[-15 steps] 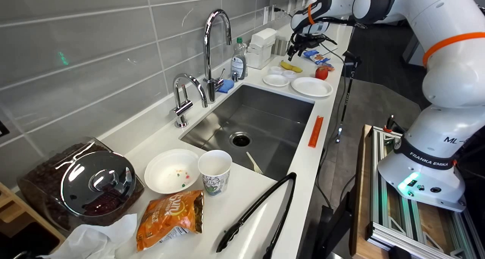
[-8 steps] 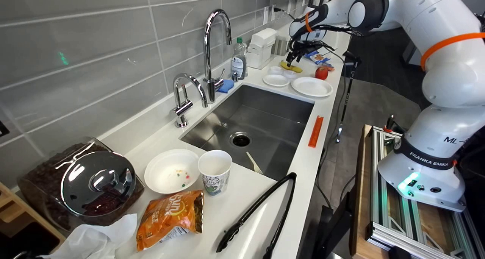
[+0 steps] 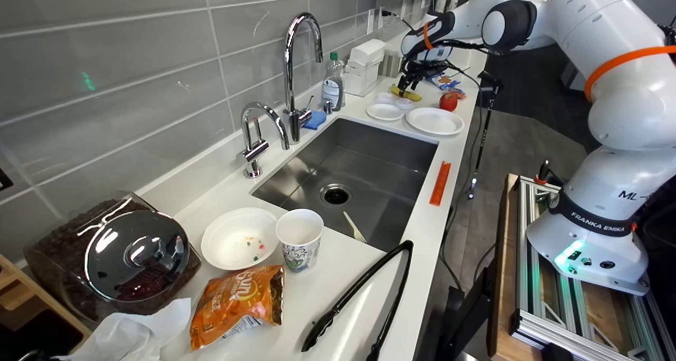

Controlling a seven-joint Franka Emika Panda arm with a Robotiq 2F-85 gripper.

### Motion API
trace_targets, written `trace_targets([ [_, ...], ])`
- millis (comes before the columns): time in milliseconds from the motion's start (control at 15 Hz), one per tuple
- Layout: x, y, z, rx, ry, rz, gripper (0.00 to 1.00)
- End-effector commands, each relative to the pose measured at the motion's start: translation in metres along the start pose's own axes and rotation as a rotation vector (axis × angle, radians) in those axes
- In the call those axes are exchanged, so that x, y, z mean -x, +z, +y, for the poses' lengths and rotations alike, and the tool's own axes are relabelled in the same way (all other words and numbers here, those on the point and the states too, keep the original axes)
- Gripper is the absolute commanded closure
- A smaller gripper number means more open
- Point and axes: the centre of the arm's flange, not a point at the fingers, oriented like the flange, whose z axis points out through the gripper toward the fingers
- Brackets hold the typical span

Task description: Put the fruits on the white plate in front

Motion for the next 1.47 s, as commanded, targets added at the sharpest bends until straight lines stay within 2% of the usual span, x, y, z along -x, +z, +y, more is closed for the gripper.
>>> trace_targets([
  [0, -0.011, 0.012, 0.006, -0.01, 0.005, 0.018, 0.16],
  [67, -0.011, 0.013, 0.006, -0.011, 0.006, 0.026, 0.17],
  [133, -0.011, 0.013, 0.006, -0.013, 0.007, 0.032, 0.23],
  [200, -0.011, 0.014, 0.006, -0.016, 0.009, 0.038, 0.19],
  [467, -0.011, 0.017, 0.007, -0.018, 0.017, 0.046, 0.17],
  [533, -0.011, 0.018, 0.008, -0.017, 0.019, 0.045, 0.2],
  [667, -0.01, 0.02, 0.009, -0.018, 0.022, 0.043, 0.32],
  [733, -0.01, 0.02, 0.01, -0.017, 0.023, 0.043, 0.33],
  [800, -0.009, 0.02, 0.011, -0.017, 0.024, 0.044, 0.47],
  [1000, -0.01, 0.015, 0.017, -0.012, 0.031, 0.052, 0.57],
  [1267, -0.01, 0.012, 0.017, -0.017, 0.035, 0.057, 0.52],
  [1400, -0.01, 0.01, 0.016, -0.022, 0.035, 0.057, 0.53],
])
